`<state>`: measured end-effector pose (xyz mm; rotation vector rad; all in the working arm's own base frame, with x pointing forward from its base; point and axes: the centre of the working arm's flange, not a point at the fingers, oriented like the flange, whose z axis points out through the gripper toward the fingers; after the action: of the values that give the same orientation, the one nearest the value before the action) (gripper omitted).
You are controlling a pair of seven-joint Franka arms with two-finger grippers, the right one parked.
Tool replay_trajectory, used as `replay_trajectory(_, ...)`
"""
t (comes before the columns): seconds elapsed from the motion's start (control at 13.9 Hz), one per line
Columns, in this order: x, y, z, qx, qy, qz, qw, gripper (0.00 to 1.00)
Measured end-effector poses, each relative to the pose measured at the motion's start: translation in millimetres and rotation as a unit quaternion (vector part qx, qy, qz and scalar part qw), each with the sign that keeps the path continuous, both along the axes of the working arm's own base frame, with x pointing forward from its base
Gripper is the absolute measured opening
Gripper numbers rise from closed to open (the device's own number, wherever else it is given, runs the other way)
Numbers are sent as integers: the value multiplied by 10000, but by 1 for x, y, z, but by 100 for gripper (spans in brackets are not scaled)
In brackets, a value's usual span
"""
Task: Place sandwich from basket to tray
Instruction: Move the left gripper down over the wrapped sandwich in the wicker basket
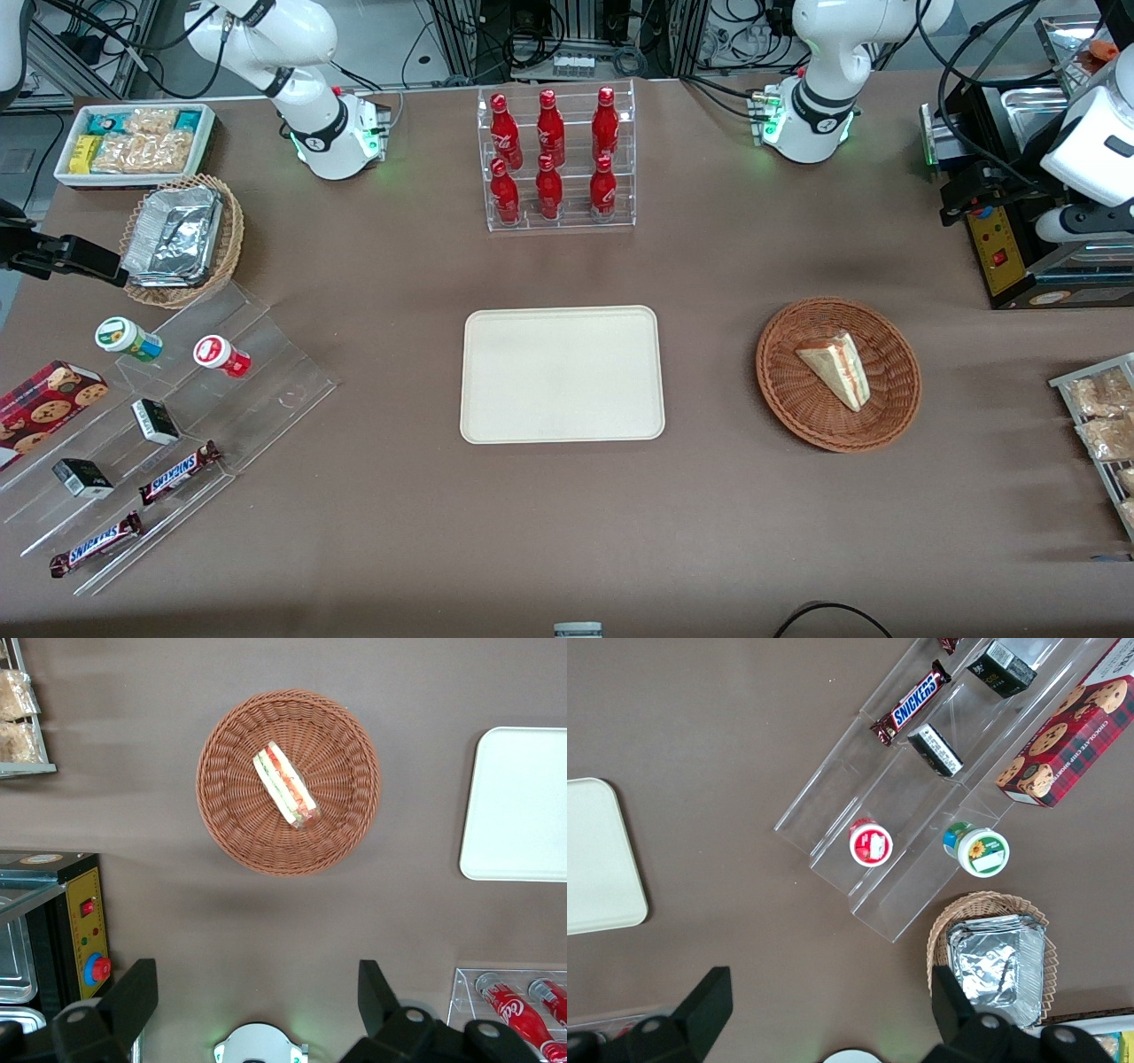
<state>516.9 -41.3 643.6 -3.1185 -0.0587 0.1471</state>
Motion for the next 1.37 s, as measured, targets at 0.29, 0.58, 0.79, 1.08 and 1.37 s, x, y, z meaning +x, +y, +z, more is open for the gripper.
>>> replay_trajectory(0.29, 3, 1, -15, 3, 97, 10, 10000, 100)
replay_trajectory(0.58, 26, 13, -99, -15, -127, 245, 9996, 100)
replay_trajectory(0.79, 32, 14, -171, -7, -379, 851, 9957, 100)
replay_trajectory(1.08, 36, -1, -238, -18, -557, 1925, 9797, 100)
replay_trajectory(1.37, 39, -11, -282, 7, -371, 2089, 9772, 100)
